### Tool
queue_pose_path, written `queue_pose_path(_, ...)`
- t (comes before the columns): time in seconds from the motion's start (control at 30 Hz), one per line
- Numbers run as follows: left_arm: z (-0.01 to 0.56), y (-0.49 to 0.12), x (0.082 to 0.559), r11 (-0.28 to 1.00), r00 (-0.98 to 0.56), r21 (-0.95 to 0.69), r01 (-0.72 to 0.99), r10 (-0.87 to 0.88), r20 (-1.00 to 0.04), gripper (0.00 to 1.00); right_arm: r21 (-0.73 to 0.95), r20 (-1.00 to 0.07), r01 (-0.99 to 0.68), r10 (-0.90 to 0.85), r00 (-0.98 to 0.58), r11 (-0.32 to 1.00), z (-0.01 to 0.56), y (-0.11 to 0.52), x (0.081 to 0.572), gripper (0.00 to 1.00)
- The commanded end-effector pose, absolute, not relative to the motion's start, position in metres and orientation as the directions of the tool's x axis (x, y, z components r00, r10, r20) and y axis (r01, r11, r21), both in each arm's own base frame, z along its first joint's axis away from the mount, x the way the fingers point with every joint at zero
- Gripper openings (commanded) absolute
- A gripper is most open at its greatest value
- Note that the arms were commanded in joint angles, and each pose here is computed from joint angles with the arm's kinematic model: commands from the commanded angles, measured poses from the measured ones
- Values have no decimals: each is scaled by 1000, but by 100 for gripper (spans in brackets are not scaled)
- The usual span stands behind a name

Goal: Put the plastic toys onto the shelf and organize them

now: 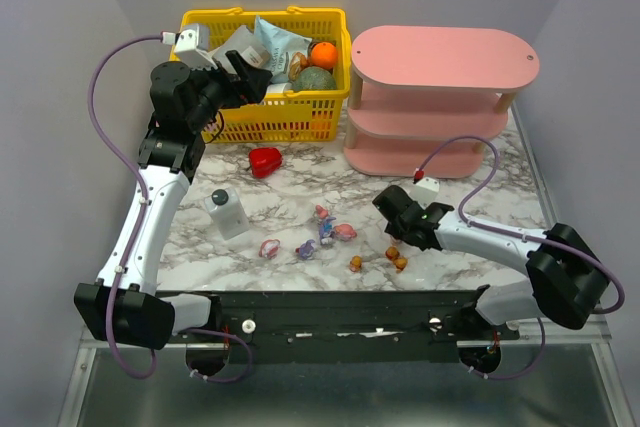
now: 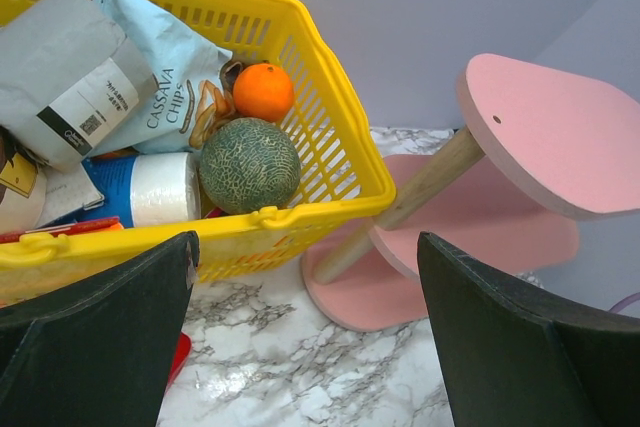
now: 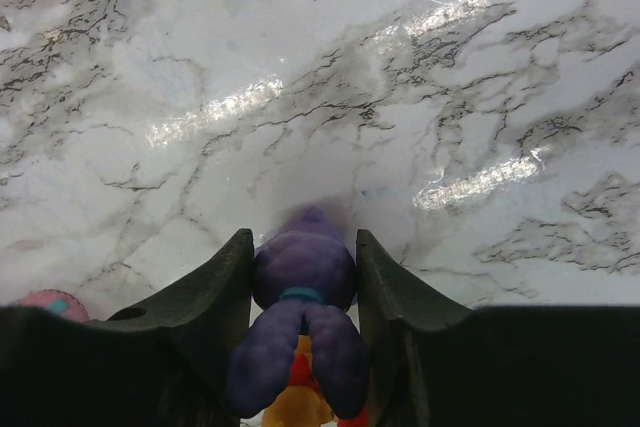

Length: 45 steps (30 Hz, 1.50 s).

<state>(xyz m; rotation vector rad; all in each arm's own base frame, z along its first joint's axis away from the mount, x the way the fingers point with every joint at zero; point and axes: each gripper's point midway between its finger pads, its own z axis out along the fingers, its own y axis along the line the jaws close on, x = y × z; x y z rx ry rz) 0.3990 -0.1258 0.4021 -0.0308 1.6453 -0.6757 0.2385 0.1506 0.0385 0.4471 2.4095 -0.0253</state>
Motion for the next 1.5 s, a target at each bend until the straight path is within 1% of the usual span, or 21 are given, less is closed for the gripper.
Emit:
queue_pose_path(0.0, 398, -127, 398, 832, -209, -425, 356, -373, -904, 99, 109, -681, 324, 308, -664, 940, 51, 154, 252, 35)
queue_pose_path(0.03, 397, -127, 398, 833, -208, -424, 355, -372, -905, 99, 112, -684, 323, 309, -661, 940, 53, 153, 252, 28)
queue_pose_path(0.1, 397, -127, 397, 833, -208, -424, 355, -372, -905, 99, 109, -689, 312, 298, -661, 944, 56, 153, 253, 21)
queue_pose_path(0.13, 398, -126, 397, 835, -205, -422, 353, -371, -906, 99, 111, -692, 306, 295, -658, 945, 58, 154, 254, 14)
queue_pose_path(0.23, 401, -123, 396, 842, -201, -421, 338, -372, -906, 99, 126, -709, 267, 275, -650, 955, 75, 157, 257, 6)
queue_pose_path(0.27, 402, -122, 395, 845, -199, -419, 332, -372, -907, 99, 148, -720, 252, 279, -635, 956, 88, 158, 259, 5)
queue_pose_path(0.37, 408, -118, 391, 856, -190, -408, 319, -364, -912, 99, 145, -757, 218, 250, -604, 965, 123, 156, 267, 3)
queue_pose_path(0.53, 410, -115, 382, 860, -196, -405, 310, -359, -913, 99, 149, -814, 146, 205, -543, 978, 192, 147, 278, 2)
queue_pose_path(0.57, 411, -115, 380, 861, -195, -404, 311, -358, -913, 99, 178, -828, 124, 216, -518, 976, 215, 150, 282, 3)
queue_pose_path(0.63, 410, -114, 378, 861, -201, -405, 308, -357, -912, 99, 152, -842, 101, 183, -507, 983, 237, 142, 288, 2)
queue_pose_path(0.67, 410, -114, 378, 860, -205, -408, 306, -359, -911, 99, 182, -852, 81, 198, -485, 980, 260, 144, 292, 2)
queue_pose_path(0.73, 411, -115, 378, 858, -215, -414, 304, -361, -907, 99, 157, -859, 82, 177, -481, 984, 275, 133, 297, 3)
queue_pose_path(0.8, 411, -117, 378, 854, -225, -417, 310, -360, -905, 99, 147, -881, 21, 141, -451, 989, 304, 134, 302, 2)
queue_pose_path(0.87, 412, -118, 377, 851, -231, -419, 317, -360, -904, 99, 127, -874, 21, 122, -470, 992, 311, 128, 307, 3)
queue_pose_path(0.9, 410, -119, 378, 851, -238, -421, 315, -358, -903, 99, 120, -884, 7, 110, -454, 993, 325, 126, 308, 3)
queue_pose_path(1.27, 400, -127, 381, 837, -327, -443, 320, -342, -881, 99, 62, -902, 7, 59, -427, 998, 361, 96, 318, 4)
queue_pose_path(1.47, 396, -132, 380, 827, -353, -456, 329, -340, -871, 99, 38, -877, 56, 60, -476, 998, 341, 74, 325, 3)
